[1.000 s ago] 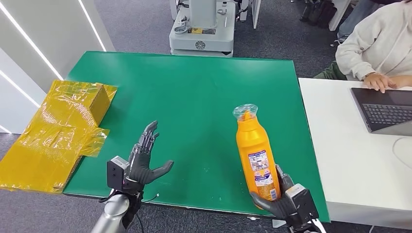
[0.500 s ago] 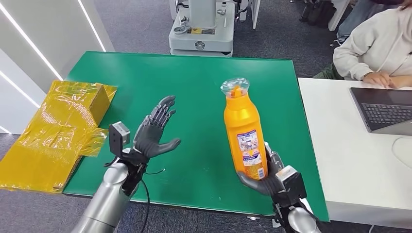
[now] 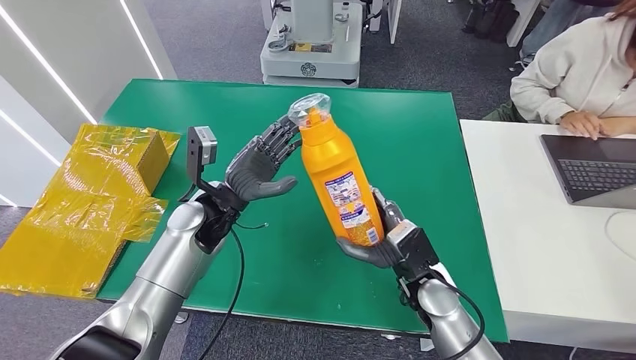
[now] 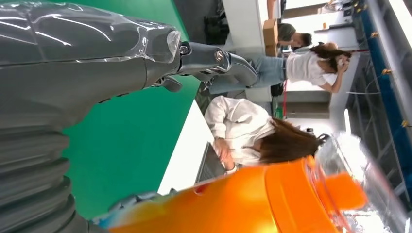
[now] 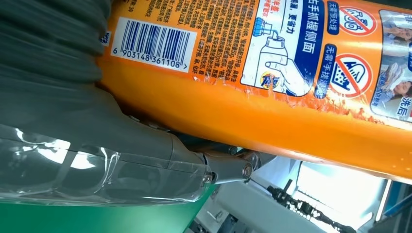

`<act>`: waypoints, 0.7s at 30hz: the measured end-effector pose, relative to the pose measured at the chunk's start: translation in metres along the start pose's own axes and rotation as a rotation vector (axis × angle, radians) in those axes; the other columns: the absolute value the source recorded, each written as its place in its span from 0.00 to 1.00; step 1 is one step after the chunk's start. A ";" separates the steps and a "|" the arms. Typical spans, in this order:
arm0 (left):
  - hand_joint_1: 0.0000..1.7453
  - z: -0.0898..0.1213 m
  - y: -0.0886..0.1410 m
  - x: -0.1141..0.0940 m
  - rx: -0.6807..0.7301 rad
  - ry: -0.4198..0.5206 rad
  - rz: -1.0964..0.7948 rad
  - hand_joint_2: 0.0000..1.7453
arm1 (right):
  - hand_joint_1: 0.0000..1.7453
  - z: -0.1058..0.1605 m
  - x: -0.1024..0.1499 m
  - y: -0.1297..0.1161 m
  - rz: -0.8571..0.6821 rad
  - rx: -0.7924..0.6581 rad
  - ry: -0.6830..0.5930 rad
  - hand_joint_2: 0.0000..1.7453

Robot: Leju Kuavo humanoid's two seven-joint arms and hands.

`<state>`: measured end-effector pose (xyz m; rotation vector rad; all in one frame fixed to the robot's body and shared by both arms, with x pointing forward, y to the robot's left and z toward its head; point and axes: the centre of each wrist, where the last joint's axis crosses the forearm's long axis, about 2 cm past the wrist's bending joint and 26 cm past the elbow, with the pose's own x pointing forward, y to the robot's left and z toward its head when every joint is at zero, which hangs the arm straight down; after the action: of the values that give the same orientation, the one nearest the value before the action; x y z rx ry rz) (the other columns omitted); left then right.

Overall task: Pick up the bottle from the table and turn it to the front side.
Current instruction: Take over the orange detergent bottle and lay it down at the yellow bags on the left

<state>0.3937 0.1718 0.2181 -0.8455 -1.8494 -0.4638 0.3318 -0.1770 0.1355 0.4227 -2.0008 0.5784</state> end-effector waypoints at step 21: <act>0.00 -0.003 0.001 -0.001 -0.095 0.069 0.067 1.00 | 1.00 -0.018 -0.022 -0.002 0.067 0.089 0.101 1.00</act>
<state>0.3969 0.1699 0.2185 -0.9410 -1.7410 -0.5350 0.3564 -0.1675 0.1244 0.3739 -1.9037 0.7194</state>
